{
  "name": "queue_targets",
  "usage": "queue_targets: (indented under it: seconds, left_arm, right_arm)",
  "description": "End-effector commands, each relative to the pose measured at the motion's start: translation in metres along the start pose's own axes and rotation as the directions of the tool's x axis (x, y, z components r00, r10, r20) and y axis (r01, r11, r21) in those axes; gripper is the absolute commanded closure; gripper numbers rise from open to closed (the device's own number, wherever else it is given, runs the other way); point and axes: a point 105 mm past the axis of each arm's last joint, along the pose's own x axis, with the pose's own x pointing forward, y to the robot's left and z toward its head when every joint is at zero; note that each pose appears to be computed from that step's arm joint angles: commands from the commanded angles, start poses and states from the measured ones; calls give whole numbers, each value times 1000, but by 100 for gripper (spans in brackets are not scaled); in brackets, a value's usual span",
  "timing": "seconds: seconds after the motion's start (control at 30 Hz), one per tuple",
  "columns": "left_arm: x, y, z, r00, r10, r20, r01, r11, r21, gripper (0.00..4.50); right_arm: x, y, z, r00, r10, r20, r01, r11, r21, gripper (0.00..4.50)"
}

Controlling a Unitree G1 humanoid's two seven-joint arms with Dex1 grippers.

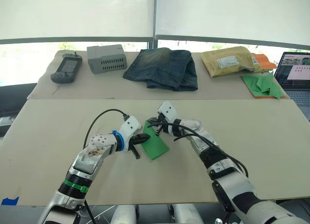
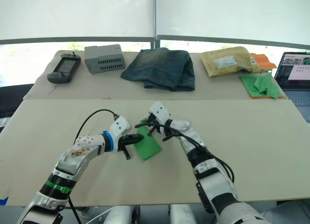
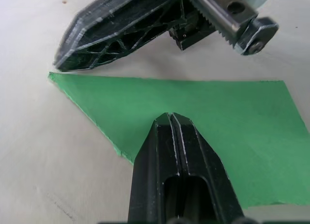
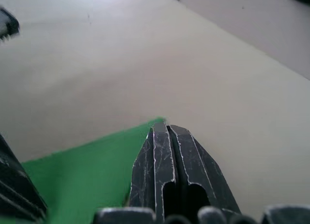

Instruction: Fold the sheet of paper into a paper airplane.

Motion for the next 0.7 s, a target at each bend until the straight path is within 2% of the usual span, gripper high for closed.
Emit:
queue_targets:
  seconds: [0.03, 0.17, 0.3, 0.5, 0.7]
  left_arm:
    - [-4, 4, -13, 998, 23, -50, -24, 1000, -17, 448]
    - [-4, 5, -3, 999, 26, -28, -26, 1000, 1, 448]
    - [0, 5, -1, 999, 18, -30, -17, 1000, 11, 448]
    - [3, 6, 0, 999, 11, -38, -10, 1000, 25, 448]
    - [-1, 11, -1, 999, 10, -47, -9, 999, 35, 448]
  right_arm:
    - [-23, -6, -6, 997, -2, -72, 0, 1000, -28, 450]
    - [-52, 14, 7, 985, 137, -107, -142, 989, -37, 450]
    - [-70, 39, -1, 941, 266, -209, -274, 962, -9, 450]
    - [-65, 69, -11, 911, 353, -216, -346, 936, 69, 450]
    - [-57, 82, -10, 913, 365, -180, -349, 930, 117, 450]
